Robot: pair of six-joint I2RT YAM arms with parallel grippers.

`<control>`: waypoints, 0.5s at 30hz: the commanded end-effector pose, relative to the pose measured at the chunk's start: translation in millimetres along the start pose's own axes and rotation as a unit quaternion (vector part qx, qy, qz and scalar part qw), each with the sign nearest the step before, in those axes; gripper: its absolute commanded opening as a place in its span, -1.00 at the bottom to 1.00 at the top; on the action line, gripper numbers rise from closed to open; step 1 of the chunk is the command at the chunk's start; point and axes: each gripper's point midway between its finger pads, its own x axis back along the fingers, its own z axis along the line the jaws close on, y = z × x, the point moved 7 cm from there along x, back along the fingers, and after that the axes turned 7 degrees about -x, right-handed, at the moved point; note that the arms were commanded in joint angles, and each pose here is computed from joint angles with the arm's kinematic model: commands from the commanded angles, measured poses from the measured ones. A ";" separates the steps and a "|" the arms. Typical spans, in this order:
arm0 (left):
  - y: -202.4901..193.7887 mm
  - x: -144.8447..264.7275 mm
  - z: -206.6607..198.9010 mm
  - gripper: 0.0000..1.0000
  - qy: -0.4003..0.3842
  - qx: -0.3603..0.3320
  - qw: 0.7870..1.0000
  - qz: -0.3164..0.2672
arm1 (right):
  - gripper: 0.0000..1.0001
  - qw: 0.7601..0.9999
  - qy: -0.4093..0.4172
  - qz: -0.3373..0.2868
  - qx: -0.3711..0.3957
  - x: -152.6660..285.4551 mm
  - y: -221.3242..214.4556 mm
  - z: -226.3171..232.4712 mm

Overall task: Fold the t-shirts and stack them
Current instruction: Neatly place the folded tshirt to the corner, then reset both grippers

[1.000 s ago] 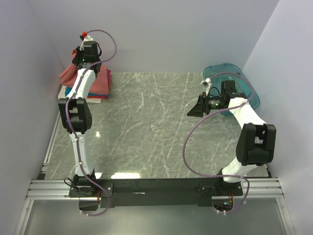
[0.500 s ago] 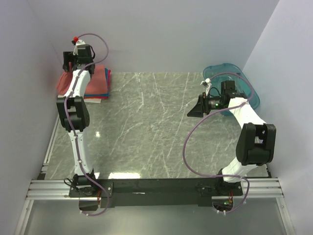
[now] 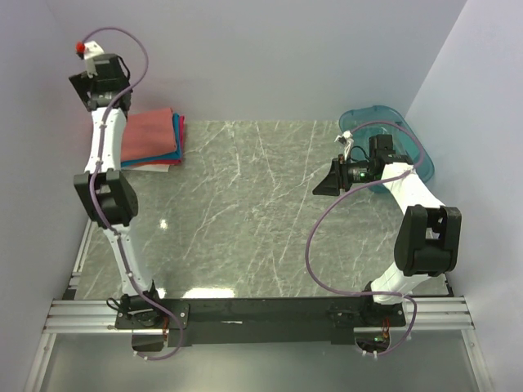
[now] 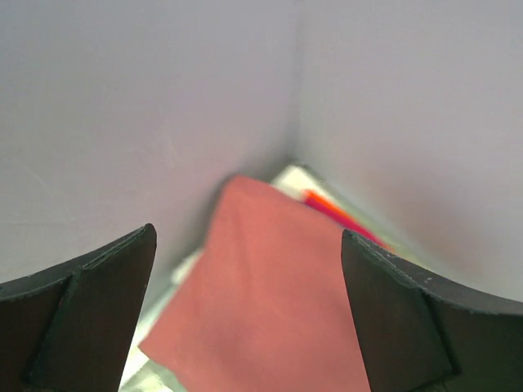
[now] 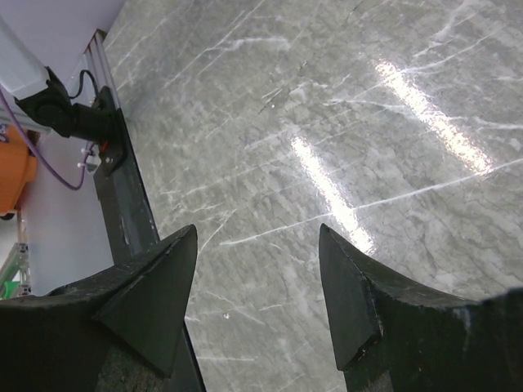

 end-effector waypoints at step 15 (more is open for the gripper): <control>10.2 248.2 69.1 0.99 -0.405 0.099 0.907 -0.054 | 0.40 0.965 -0.213 -0.024 0.150 51.4 35.2 21.7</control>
